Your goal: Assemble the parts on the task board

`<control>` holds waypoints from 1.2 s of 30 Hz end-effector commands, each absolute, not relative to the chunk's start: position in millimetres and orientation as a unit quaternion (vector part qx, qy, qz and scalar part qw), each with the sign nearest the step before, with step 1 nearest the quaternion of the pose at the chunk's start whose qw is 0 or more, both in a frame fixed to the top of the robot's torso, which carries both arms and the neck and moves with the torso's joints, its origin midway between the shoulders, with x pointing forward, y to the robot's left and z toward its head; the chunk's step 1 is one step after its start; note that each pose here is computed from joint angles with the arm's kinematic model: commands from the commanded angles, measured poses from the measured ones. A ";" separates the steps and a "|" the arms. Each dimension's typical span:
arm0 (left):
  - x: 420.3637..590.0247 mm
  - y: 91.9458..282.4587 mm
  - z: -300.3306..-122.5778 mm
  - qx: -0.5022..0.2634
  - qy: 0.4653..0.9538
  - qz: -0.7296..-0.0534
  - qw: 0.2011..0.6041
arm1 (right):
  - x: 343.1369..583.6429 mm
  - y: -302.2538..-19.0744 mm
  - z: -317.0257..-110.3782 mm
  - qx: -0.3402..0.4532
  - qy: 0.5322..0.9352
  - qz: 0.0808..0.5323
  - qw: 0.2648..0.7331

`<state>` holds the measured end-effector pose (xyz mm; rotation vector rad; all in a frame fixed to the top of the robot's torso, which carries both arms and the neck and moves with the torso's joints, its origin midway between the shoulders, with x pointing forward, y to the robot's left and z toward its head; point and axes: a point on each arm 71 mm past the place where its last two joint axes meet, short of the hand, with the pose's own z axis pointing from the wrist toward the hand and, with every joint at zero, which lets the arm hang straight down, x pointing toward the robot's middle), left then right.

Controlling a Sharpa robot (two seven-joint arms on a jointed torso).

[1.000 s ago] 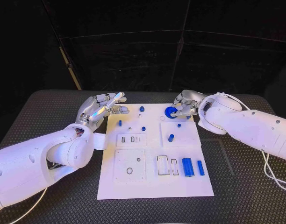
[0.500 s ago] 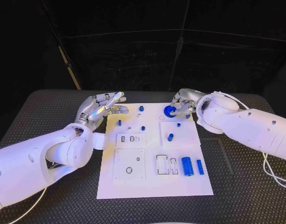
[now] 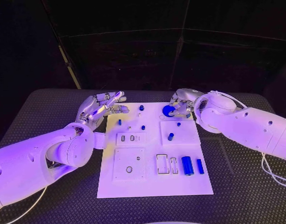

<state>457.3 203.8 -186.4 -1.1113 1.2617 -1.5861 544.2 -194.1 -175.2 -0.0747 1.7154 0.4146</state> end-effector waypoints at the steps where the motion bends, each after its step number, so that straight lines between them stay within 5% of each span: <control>1: 457.1 201.8 -184.8 -0.434 0.500 -0.634 0.399 | 544.6 -193.5 -177.9 -0.045 0.761 0.169 0.625; 13: 457.3 201.9 -185.1 -0.435 0.501 -0.633 0.398 | 546.3 -191.8 -179.0 -0.042 0.760 0.167 0.626; 23: 457.5 202.3 -185.4 -0.435 0.502 -0.633 0.398 | 541.1 -185.2 -166.8 -0.028 0.718 0.204 0.665; 36: 458.9 204.7 -186.3 -0.437 0.502 -0.630 0.401 | 513.3 -130.2 -143.4 -0.062 0.668 0.259 0.695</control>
